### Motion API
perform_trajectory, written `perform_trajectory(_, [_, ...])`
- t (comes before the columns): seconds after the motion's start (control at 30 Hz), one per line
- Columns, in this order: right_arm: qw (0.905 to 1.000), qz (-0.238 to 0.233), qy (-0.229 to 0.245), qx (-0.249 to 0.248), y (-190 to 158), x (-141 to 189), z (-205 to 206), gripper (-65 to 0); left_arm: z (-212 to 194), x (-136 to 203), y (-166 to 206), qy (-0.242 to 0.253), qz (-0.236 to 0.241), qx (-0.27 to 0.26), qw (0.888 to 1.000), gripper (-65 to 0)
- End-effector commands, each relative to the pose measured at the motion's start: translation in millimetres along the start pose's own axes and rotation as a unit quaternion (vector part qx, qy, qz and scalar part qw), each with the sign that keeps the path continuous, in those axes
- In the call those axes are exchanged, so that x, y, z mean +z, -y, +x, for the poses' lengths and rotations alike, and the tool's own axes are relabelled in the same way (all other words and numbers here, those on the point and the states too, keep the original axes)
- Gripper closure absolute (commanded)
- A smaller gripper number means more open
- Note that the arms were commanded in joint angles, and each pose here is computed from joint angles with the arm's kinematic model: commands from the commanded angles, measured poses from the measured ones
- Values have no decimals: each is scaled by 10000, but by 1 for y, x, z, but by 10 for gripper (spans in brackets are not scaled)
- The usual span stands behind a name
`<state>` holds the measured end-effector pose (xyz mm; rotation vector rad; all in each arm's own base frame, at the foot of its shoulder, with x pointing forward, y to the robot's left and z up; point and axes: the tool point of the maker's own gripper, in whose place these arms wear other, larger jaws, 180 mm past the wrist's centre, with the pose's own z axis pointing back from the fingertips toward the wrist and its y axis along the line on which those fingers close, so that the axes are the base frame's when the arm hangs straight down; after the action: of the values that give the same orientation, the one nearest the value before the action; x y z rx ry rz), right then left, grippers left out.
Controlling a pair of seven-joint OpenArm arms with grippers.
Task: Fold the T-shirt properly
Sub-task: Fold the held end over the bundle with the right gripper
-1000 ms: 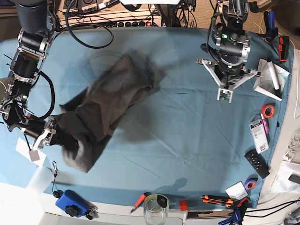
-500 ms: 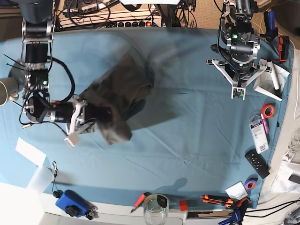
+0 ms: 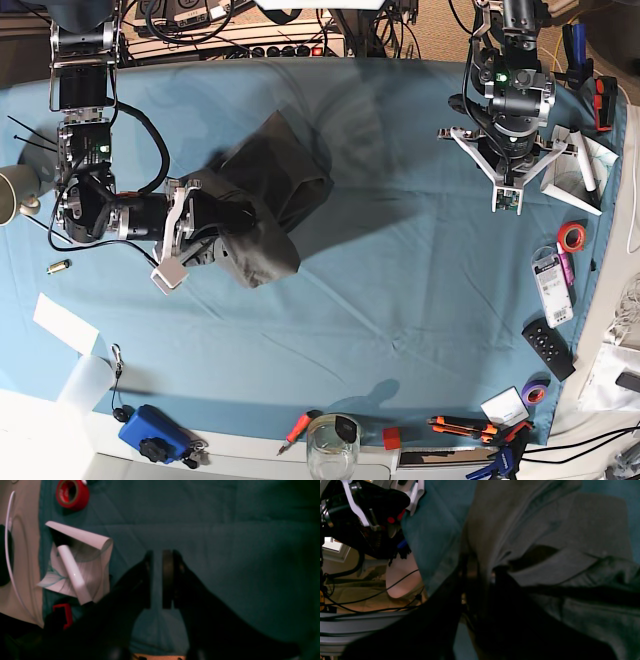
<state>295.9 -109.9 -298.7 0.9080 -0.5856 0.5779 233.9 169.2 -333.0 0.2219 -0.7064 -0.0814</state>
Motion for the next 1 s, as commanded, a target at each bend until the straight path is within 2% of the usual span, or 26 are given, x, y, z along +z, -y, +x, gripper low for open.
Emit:
perform_trajectory(0.0, [9996, 8, 215, 160, -3, 8, 17, -74, 8, 4, -4, 190, 66, 9, 9998, -53])
perform_trajectory(0.1, [9996, 27, 231, 159, -3, 8, 18, -188, 5, 4, -3, 167, 58, -4, 9998, -53])
perform_trajectory(0.13, [9995, 73, 269, 154, -5, 8, 19, -201, 4, 4, -3, 150, 54, -5, 9999, -53])
perform_trajectory(0.27, [9989, 104, 292, 362, -14, 8, 25, -201, 2, 4, -3, 132, 50, -7, 9999, -53])
perform_trajectory(0.47, [9920, 197, 362, 1196, -49, 10, 46, -200, 1, 5, -2, 122, 45, -2, 9999, -53])
perform_trajectory(0.63, [9904, 89, 617, 1231, -47, 15, 59, -200, -5, 5, -1, 51, 29, -14, 10000, -53])
perform_trajectory(0.73, [9866, -903, 429, 1287, -10, 33, 56, -200, -5, 5, -1, 49, 26, -9, 10000, -53])
perform_trajectory(0.8, [9776, -1677, 263, 1241, 20, 53, 52, -200, -7, 6, -1, 27, 25, -16, 10000, -53])
perform_trajectory(0.9, [9597, -2476, 677, 1141, 55, 82, 67, -200, -8, 6, -1, 4, 24, -18, 10000, -53])
perform_trajectory(0.97, [9545, -2723, 751, 955, 73, 93, 72, -200, -9, 6, 0, 1, 19, -20, 10000, -53])
